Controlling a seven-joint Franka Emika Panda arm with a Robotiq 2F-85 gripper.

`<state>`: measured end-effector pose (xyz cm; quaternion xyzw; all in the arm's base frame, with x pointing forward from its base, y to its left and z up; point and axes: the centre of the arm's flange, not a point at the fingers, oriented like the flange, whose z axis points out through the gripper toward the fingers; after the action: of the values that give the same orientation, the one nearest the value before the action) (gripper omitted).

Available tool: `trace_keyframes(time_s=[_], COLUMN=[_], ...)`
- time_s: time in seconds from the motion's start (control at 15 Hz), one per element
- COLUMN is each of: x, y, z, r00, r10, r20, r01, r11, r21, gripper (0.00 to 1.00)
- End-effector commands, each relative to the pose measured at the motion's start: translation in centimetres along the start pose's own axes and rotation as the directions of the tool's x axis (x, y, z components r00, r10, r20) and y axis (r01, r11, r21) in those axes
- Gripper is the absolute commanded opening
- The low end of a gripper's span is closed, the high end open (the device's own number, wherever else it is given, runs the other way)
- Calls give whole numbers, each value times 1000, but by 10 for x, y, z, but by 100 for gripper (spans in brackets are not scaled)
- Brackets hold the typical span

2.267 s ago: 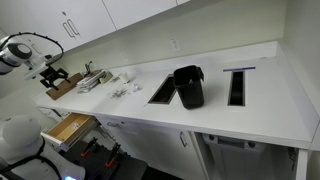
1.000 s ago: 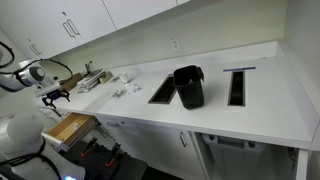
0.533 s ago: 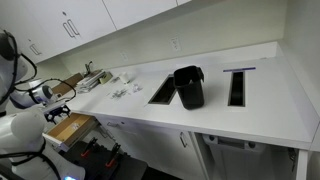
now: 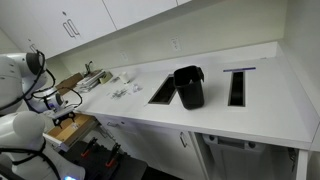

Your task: Remove the paper from the drawer and put it on the counter

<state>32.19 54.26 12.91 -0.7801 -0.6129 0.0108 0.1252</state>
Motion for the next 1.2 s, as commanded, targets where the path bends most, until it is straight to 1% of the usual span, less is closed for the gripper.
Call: trace_keyframes(time_s=[0.0,0.33,0.8,0.93,1.0,1.07,1.13], x=[32,48,61,62,63,63,64], y=[0,-4,5,9,12,14,15], z=[25,53,75,79,81,83,83], r00=[995,981,954,951,951,950,950], r10=[-92,-190,-293,-304,-306,-309,-309], r20=[-38,-41,-54,-49,-46,-44,-43], r01=[91,188,279,289,291,293,294], r11=[996,981,942,936,934,933,932], r21=[-8,-42,-185,-202,-205,-209,-212], gripper=[100,100,100,100,75,74,68])
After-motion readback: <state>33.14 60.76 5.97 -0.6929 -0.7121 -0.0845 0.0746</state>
